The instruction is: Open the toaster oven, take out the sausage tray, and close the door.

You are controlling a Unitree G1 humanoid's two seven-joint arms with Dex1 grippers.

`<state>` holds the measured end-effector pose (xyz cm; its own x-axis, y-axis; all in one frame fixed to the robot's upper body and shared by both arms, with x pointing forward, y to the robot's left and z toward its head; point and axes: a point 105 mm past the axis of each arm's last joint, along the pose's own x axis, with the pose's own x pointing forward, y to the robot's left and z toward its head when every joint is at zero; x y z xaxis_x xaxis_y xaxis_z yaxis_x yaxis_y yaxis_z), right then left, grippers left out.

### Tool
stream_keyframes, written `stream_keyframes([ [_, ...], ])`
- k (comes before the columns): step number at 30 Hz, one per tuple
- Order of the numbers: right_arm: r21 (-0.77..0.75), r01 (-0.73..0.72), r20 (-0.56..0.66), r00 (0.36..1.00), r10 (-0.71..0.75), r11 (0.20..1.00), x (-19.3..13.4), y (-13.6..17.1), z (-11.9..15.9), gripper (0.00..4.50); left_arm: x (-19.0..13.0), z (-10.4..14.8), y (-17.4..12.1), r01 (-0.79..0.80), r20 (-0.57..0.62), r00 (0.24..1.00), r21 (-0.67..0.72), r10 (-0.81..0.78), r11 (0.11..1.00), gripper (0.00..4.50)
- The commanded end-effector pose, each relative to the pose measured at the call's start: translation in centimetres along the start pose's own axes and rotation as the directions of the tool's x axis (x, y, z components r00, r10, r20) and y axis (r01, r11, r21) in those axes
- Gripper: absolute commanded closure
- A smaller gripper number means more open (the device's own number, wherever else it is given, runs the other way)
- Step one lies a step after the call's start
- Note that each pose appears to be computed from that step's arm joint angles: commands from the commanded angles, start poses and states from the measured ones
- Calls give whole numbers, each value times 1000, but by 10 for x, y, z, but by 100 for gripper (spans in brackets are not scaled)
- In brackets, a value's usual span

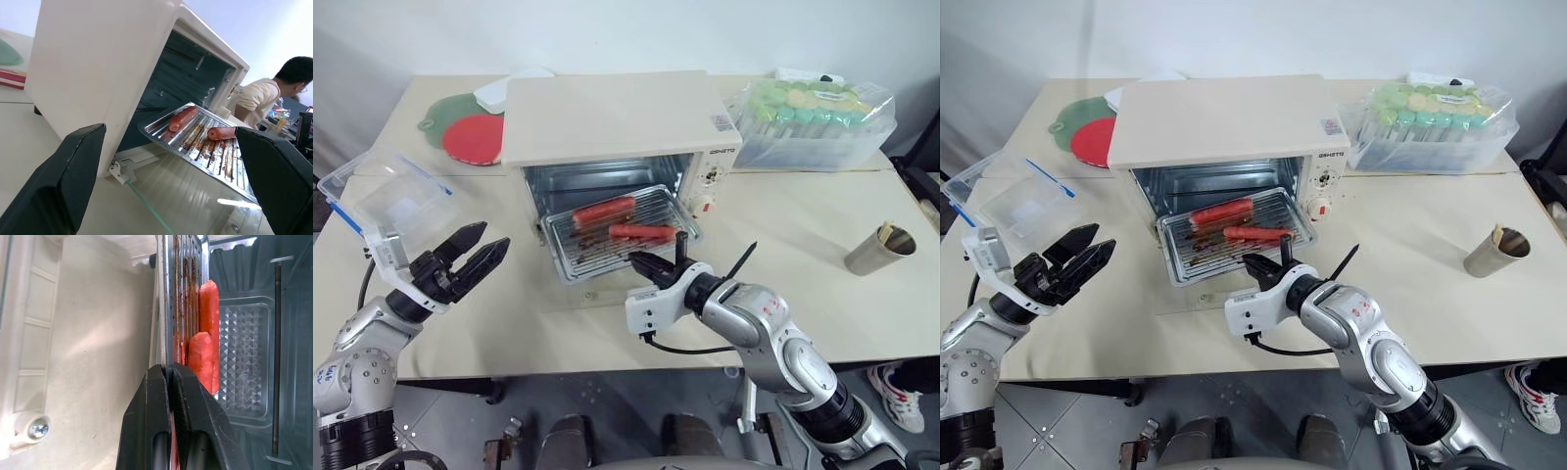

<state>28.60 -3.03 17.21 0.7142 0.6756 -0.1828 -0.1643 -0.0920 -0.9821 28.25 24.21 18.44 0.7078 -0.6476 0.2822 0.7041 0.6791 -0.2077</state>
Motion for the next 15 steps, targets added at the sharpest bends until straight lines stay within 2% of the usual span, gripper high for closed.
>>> stream_keyframes([
  [1, -31, 78, 63, 995, -75, 996, -15, -16, 10, 444, 0, 3, -4, 38, -19, 999, 4, -38, 999, 0],
  [10, -67, 88, 113, 990, -80, 994, -27, -12, 12, 444, -3, -6, -14, 102, -92, 990, -57, -107, 993, 0],
  [15, -70, 94, 137, 987, -84, 993, -32, -11, 16, 444, -7, -11, -39, 163, -138, 973, -155, -184, 974, 0],
])
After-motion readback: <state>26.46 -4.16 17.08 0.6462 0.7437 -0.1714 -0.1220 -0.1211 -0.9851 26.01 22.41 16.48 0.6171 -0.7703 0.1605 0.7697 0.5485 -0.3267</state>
